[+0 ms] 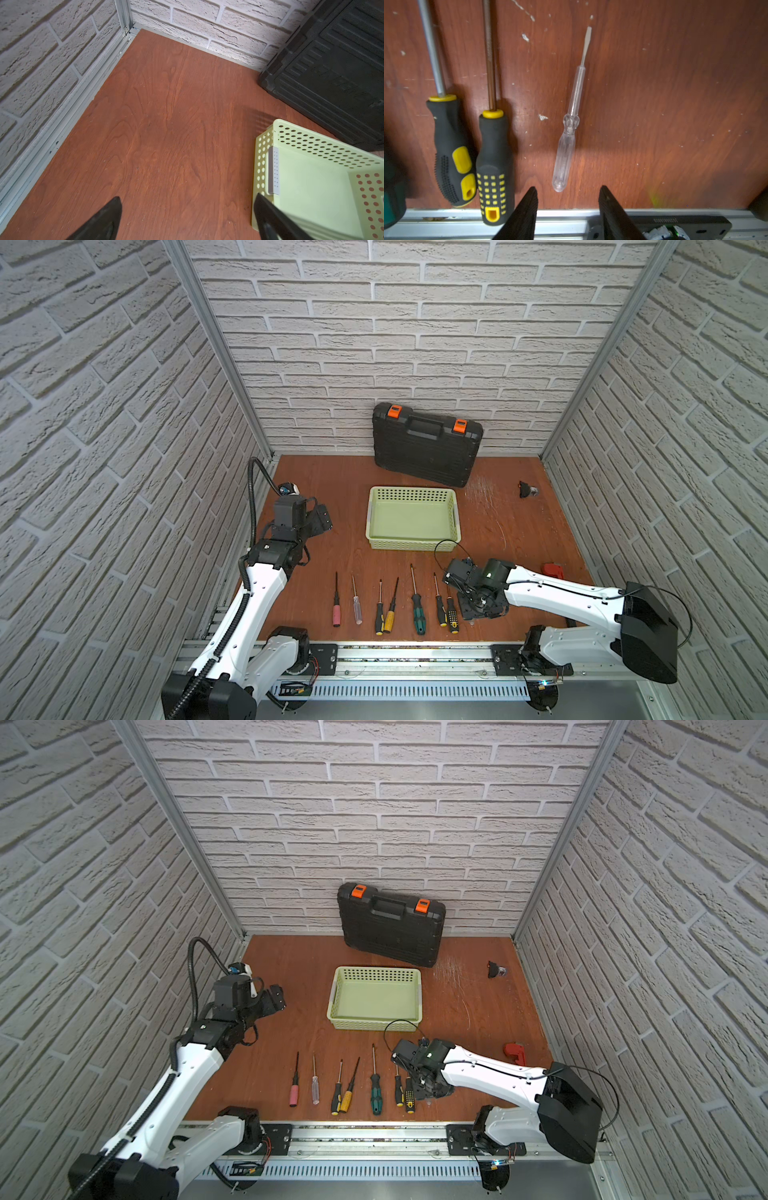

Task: Put the screwdriver in the bin
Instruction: Pick up the screwdriver from the bottom-center of the table.

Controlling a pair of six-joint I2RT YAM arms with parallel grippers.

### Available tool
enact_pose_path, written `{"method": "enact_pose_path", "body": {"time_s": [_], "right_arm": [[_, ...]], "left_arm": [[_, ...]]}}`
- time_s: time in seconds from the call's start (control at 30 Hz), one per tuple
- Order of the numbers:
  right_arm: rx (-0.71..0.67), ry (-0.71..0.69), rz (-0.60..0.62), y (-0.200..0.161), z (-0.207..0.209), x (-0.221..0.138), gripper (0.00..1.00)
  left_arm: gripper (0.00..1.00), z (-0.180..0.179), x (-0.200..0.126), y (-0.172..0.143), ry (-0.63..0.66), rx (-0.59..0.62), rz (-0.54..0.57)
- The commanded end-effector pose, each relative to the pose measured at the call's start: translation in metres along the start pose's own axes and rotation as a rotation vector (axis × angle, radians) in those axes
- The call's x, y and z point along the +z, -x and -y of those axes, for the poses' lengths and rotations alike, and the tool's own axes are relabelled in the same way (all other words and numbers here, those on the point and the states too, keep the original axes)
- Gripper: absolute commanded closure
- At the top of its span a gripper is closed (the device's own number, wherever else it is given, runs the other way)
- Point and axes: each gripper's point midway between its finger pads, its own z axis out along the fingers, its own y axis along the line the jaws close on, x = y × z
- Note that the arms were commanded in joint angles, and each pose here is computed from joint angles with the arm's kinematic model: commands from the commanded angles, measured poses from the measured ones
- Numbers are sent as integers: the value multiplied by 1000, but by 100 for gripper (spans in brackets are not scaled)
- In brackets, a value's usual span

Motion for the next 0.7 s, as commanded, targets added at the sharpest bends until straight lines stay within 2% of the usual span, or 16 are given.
{"method": "enact_pose_path", "body": {"time_s": [0.0, 0.67], "right_arm": [[7, 39, 8, 4, -13, 6, 50], [36, 3, -15, 0, -5, 41, 58]], "left_arm": [[2, 1, -3, 0, -7, -9, 2], [2, -4, -12, -1, 12, 14, 8]]}}
